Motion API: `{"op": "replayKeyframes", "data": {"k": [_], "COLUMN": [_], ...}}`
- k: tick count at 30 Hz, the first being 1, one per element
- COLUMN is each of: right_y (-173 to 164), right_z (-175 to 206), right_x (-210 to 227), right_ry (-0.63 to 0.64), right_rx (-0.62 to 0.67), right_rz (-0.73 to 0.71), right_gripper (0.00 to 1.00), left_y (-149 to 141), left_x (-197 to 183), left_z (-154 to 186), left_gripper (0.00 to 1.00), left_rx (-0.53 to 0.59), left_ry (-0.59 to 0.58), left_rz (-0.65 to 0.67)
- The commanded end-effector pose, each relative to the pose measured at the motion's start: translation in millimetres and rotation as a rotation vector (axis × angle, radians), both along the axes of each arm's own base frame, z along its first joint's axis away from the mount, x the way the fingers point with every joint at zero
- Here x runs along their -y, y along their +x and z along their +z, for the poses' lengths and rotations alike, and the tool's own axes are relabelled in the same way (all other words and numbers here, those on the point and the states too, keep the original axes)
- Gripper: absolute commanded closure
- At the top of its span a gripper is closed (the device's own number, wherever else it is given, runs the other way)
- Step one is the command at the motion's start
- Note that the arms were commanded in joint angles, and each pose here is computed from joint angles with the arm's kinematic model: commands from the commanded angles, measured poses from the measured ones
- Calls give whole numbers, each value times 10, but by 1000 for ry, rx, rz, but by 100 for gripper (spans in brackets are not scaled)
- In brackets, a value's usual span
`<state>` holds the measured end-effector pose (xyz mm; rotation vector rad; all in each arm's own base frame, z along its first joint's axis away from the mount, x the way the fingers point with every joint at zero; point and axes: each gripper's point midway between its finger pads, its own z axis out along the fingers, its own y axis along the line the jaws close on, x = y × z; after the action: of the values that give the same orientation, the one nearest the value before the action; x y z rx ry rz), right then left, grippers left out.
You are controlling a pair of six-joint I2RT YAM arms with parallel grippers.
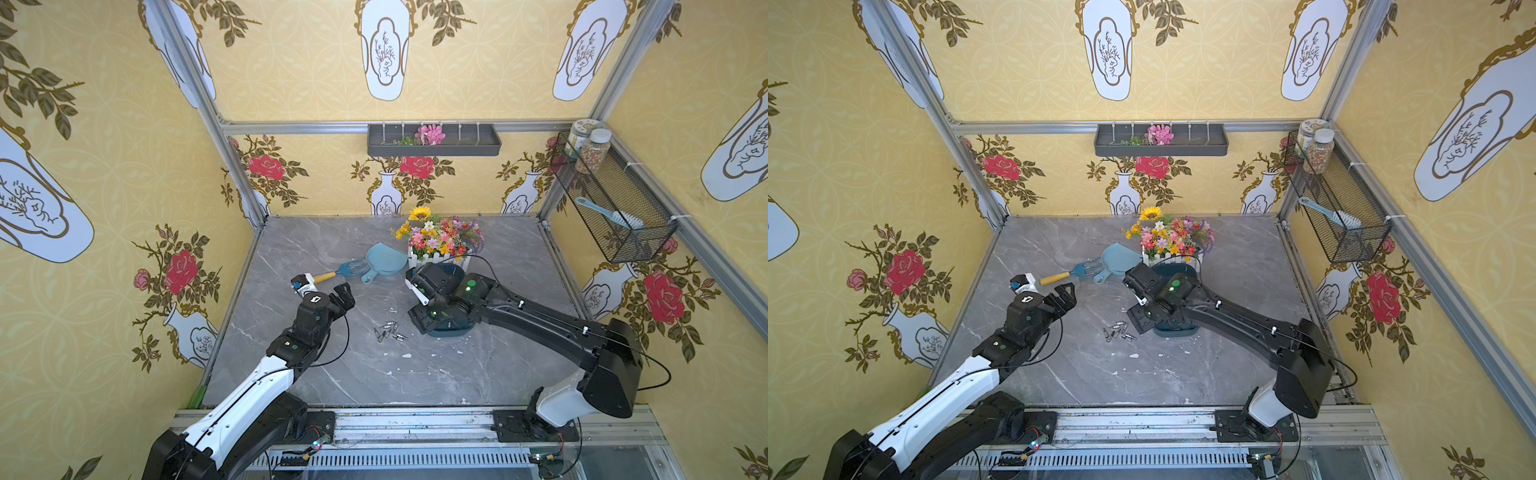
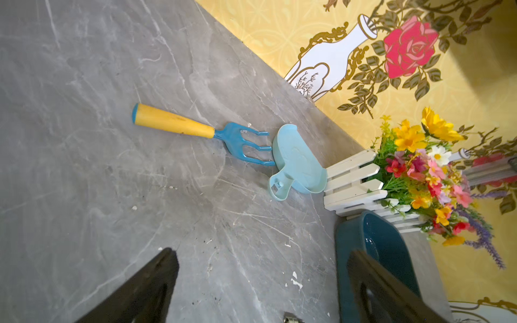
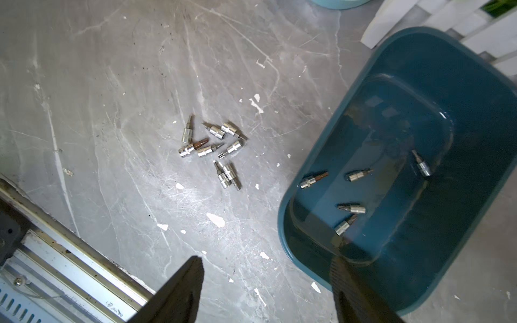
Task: Put the bit on the desktop into the storage box
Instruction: Pick up the screwdriver bit from the center of the board.
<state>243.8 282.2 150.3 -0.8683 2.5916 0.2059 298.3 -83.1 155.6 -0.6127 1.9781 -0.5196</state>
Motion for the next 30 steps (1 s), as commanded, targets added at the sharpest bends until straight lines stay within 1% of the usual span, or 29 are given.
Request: {"op": "replayKeyframes", "data": {"k": [1, 3, 8, 12, 18, 22, 30], "right_y": [-20, -57, -114, -147, -148, -150, -158], "right_z": [-141, -243, -525, -761, -1006, -1091, -1191], "right_x": [-142, -245, -437, -553, -616, -614, -622], "right_ry": [-46, -65, -124, -181, -230, -246, -259], "right_rx": [-12, -32, -83, -117, -150, -162, -176], "right_rz": [30, 62, 116, 156, 170, 172, 180], "right_gripper": [29, 33, 42, 47, 53, 59, 68], "left_y": [-18, -39, -71, -63, -53, -48, -28], "left_x": [-134, -184, -275, -285, -291, -299, -294], "left_z": [11, 4, -22, -16, -24, -14, -17], "left_gripper": [0, 0, 0, 0, 0, 0, 0], "left_rx": [29, 38, 25, 27, 19, 20, 15], "left_ry": [-108, -124, -116, -117, -118, -117, -118], "left_rz": [77, 94, 134, 140, 145, 150, 151]}}
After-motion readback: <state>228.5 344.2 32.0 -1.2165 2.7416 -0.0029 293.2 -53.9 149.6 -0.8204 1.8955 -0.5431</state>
